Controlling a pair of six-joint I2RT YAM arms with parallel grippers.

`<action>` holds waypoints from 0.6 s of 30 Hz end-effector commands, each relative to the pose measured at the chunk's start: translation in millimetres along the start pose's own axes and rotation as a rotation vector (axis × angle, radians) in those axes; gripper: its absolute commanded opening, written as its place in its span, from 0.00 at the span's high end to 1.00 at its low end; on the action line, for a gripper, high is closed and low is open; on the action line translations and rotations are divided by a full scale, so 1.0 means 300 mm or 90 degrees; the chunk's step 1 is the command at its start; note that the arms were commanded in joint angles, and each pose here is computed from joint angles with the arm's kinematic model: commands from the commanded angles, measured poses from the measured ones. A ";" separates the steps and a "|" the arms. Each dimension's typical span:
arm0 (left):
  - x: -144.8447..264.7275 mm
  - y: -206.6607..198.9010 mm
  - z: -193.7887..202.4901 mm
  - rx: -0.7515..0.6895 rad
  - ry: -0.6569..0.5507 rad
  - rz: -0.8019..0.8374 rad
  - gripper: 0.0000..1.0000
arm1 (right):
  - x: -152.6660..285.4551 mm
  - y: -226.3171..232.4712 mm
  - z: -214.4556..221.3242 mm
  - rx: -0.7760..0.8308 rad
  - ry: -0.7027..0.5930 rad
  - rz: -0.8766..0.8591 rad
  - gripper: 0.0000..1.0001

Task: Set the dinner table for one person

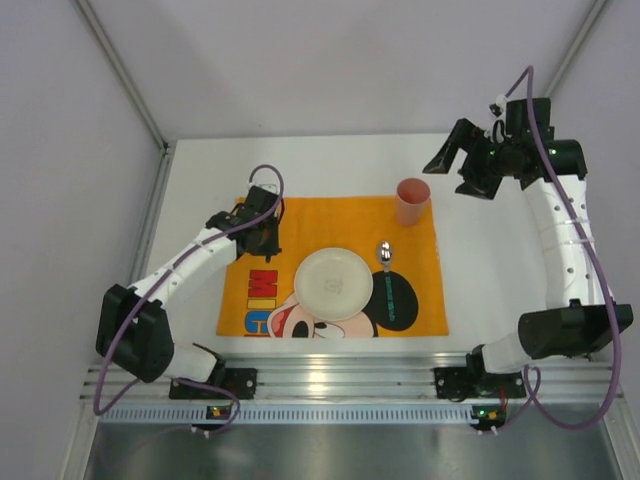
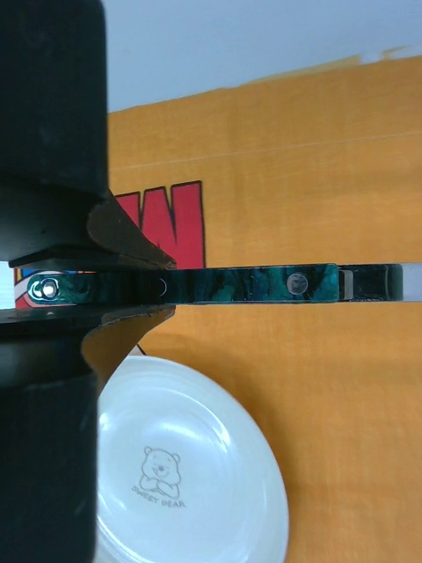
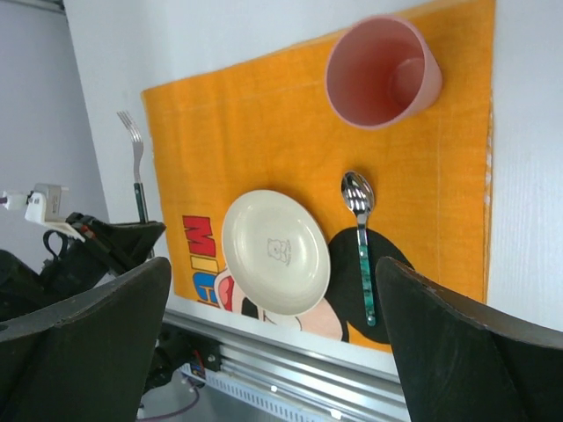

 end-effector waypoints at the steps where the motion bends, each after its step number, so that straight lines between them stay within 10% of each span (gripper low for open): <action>1: -0.033 -0.004 0.070 0.069 0.079 0.080 1.00 | 0.032 -0.015 0.034 0.011 -0.011 -0.010 0.00; 18: -0.097 -0.024 0.274 0.139 0.307 0.092 1.00 | -0.030 -0.153 0.153 -0.003 0.034 0.044 0.00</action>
Point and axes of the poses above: each gripper's point midway between its finger pads, its own x axis back along the fingers, its own y axis along the line the jaws close on, z = x × y, the point moved 10 cm from there along x, back along the fingers, and after that the axes turned 10 degrees about -x, right-handed, at the moved point
